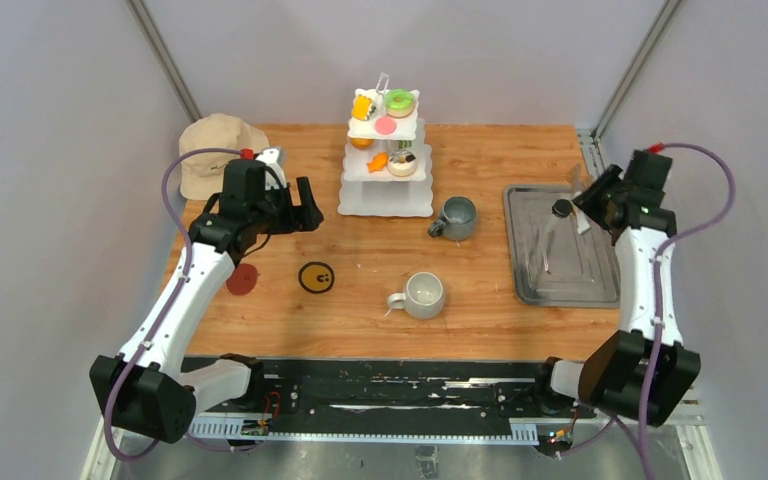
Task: Serve the afternoon tea
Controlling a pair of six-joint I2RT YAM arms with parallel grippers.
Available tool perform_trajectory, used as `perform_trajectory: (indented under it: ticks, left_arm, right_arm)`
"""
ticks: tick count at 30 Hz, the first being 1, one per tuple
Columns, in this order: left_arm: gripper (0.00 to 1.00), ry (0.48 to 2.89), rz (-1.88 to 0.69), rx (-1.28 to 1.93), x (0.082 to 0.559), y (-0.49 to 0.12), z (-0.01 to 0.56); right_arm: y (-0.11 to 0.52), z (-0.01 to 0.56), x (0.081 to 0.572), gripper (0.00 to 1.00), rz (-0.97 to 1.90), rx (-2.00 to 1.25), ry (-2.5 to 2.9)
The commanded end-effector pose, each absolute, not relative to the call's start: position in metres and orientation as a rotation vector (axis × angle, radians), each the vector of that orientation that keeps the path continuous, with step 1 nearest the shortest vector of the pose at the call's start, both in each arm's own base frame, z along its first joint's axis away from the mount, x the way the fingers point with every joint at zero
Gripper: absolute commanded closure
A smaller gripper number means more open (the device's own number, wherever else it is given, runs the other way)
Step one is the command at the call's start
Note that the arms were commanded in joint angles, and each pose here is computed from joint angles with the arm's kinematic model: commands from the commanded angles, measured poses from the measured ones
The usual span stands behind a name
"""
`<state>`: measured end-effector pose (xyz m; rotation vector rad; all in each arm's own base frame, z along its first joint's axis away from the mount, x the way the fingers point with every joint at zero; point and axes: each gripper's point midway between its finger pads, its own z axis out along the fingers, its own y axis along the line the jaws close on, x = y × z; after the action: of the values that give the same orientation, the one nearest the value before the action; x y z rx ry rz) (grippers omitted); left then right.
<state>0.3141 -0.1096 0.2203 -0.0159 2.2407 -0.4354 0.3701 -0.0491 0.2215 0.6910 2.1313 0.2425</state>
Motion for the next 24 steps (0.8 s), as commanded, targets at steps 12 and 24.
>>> perform_trajectory:
  ticks: [12,24]
  left_arm:
    - [0.12,2.207,-0.453,0.002,0.324,-0.114,0.23]
    - [0.12,2.221,-0.46,0.004,0.325,-0.115,0.224]
  right_arm:
    - [-0.113,0.17,0.34,0.58,0.174,0.856,2.282]
    - [-0.089,0.146,0.358,0.56,0.087,0.643,2.476]
